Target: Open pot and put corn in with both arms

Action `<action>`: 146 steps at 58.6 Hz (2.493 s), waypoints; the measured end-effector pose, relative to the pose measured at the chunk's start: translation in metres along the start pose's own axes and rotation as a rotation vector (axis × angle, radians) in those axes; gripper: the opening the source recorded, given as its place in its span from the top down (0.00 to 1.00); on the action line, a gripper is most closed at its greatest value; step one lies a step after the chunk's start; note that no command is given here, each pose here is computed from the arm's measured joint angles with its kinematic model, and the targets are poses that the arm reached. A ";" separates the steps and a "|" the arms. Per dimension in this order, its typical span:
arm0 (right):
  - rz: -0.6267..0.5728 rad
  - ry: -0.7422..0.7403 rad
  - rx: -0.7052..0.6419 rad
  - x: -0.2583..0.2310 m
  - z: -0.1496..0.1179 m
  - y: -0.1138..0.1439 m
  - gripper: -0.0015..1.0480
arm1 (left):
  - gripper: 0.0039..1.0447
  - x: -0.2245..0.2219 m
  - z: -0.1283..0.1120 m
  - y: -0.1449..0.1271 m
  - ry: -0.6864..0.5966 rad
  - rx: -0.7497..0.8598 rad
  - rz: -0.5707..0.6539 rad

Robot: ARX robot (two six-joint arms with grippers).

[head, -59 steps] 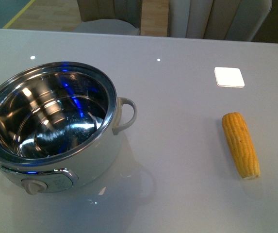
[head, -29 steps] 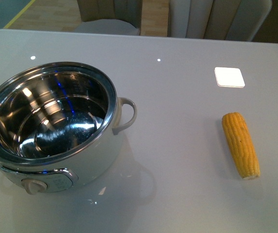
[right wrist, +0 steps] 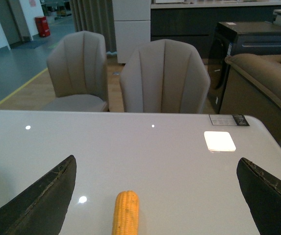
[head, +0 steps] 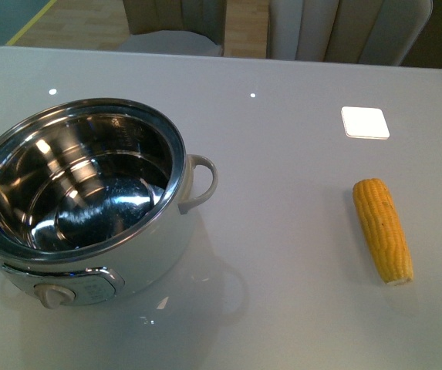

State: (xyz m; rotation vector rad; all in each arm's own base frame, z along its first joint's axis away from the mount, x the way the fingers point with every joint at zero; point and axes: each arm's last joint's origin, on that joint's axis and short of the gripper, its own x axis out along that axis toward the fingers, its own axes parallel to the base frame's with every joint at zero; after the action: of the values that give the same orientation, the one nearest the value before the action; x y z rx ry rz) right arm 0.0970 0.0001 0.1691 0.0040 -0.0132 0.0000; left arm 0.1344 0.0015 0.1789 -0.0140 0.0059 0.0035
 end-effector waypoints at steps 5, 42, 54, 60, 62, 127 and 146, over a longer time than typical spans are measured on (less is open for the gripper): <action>0.000 0.000 0.000 0.000 0.000 0.000 0.08 | 0.97 -0.004 -0.002 -0.001 -0.001 0.003 0.000; 0.000 0.000 0.000 0.000 0.000 0.000 0.08 | 0.97 -0.021 -0.008 -0.001 -0.019 0.004 -0.001; 0.000 0.000 0.000 0.000 0.000 0.000 0.08 | 0.97 -0.025 -0.009 -0.001 -0.019 0.004 -0.001; 0.000 0.000 0.000 0.000 0.000 0.000 0.08 | 0.97 -0.031 -0.012 -0.001 0.011 0.004 -0.003; 0.000 0.000 0.000 0.000 0.000 0.000 0.08 | 0.97 -0.034 -0.013 -0.001 0.015 0.004 -0.001; -0.324 0.453 -0.165 0.009 -0.012 0.000 0.08 | 0.06 -0.037 -0.012 -0.001 -0.014 0.006 -0.001; -0.241 0.481 -0.217 0.103 -0.011 0.020 0.08 | 0.06 -0.037 -0.012 -0.001 -0.013 0.006 -0.002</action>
State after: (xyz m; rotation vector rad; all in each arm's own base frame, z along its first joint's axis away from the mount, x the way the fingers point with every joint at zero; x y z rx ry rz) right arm 0.2001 0.0204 0.1598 -0.2116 0.4680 -0.2414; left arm 0.0973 0.0002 0.1674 -0.0078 -0.0074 0.0019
